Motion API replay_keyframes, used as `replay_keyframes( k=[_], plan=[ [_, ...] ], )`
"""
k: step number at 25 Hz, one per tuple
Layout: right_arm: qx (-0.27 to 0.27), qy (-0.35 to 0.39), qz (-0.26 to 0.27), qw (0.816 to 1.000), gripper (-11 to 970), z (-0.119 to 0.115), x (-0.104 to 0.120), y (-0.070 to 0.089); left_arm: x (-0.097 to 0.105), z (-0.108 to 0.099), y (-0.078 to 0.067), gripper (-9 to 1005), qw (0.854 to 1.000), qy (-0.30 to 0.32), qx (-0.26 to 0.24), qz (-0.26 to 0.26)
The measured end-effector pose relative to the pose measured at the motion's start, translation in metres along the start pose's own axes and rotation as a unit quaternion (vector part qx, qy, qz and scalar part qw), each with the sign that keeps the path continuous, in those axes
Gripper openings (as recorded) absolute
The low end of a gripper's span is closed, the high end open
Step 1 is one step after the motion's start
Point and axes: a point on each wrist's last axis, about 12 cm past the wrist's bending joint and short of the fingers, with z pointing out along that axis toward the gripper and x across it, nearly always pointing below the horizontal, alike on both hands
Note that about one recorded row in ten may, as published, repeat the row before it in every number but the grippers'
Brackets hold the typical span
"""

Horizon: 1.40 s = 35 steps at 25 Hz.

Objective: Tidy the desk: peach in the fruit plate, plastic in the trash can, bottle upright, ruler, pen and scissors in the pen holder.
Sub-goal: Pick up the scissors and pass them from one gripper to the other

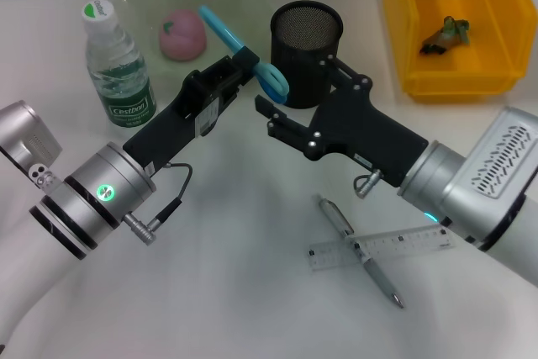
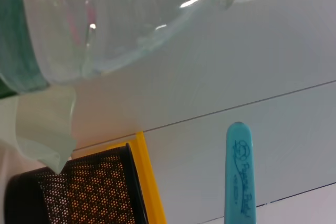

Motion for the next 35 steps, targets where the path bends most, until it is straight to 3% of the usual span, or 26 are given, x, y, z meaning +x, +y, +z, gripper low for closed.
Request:
replay_keyframes(
  k=[12,23,27,35],
  plan=[
    [0.0,0.006,0.001,1.0,676,0.009,-0.001,0.002,0.0,0.0,0.0,253,1.0,-0.003,0.002,-0.001],
    [0.002,0.002,0.002,1.0,436,0.012,-0.003,0.0,-0.001,0.0,-0.001,252,1.0,-0.001,0.003,0.004],
    [0.004,0.002,0.005,1.0,196,0.012,-0.003,0.0,-0.001,0.0,-0.001,251,1.0,0.0,0.004,0.007],
    [0.005,0.003,0.007,1.0,82,0.012,-0.002,0.0,-0.001,-0.001,-0.001,190,1.0,0.004,0.005,0.012]
  ],
)
